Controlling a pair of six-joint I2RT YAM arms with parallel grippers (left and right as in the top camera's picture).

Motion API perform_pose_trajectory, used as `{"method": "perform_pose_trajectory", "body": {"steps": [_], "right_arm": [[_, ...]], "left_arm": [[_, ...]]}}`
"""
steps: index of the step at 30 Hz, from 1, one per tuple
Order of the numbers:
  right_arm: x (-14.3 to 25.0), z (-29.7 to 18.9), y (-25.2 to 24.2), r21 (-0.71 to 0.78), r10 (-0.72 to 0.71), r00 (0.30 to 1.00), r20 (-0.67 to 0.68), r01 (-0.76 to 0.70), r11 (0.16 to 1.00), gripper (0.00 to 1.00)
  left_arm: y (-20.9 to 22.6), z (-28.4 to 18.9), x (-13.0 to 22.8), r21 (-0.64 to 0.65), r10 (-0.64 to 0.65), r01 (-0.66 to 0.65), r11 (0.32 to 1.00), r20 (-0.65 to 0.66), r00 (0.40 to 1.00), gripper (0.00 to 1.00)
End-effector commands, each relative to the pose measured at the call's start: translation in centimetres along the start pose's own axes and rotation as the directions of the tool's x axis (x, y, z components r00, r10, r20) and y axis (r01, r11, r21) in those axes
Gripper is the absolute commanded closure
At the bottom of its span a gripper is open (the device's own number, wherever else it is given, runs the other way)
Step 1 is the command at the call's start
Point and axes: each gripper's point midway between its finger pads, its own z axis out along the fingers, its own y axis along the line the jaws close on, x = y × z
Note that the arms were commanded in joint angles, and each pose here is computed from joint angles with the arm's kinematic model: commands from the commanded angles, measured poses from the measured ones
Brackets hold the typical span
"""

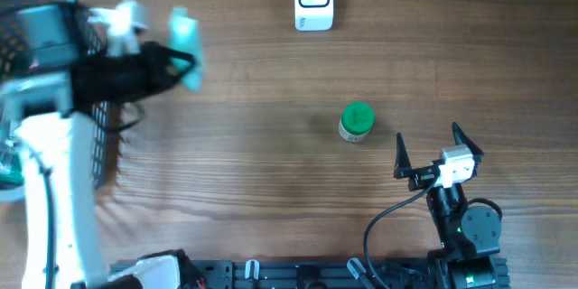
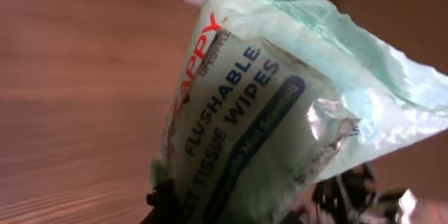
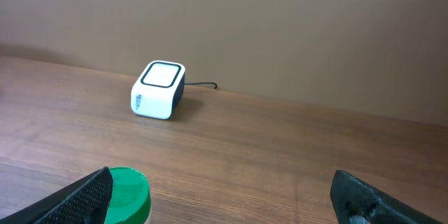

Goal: Scan the item barcode
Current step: 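Carry the wipes pack toward the scanner with the left gripper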

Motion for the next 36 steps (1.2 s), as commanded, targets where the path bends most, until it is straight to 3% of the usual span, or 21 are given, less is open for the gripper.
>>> {"method": "perform_pose_trajectory", "body": {"steps": [1,10,20,22,25,28,36], "right_arm": [[0.0,0.0,0.1,-0.006,0.004,1.0,0.003,-0.004,1.0,0.0],[0.0,0.0,0.1,-0.006,0.005,1.0,0.003,-0.005,1.0,0.0],[0.0,0.0,0.1,-0.006,0.005,1.0,0.003,-0.005,1.0,0.0],[0.0,0.0,0.1,-0.006,0.005,1.0,0.003,-0.005,1.0,0.0],[0.0,0.0,0.1,-0.006,0.005,1.0,0.003,-0.005,1.0,0.0],[0.0,0.0,0.1,-0.006,0.005,1.0,0.003,-0.005,1.0,0.0],[0.0,0.0,0.1,-0.006,0.005,1.0,0.003,-0.005,1.0,0.0]], "left_arm": [[-1.4,8.1,5.5,0.096,0.061,-0.037,0.995,-0.256,0.965,0.89],[0.0,19.0,13.1,0.087,0.03,0.016,0.996,-0.498,0.867,0.88],[1.1,26.7,17.9,0.042,0.068,-0.053,0.998,-0.575,0.815,0.85],[1.0,27.3,18.3,0.037,0.071,-0.06,0.997,-0.575,0.815,0.71],[0.9,27.5,18.0,0.037,0.084,-0.076,0.996,-0.56,0.824,0.65],[0.9,27.6,17.5,0.032,0.087,-0.083,0.996,-0.548,0.832,0.5],[0.8,26.8,15.2,0.008,0.099,-0.109,0.994,-0.491,0.866,0.53]]}}
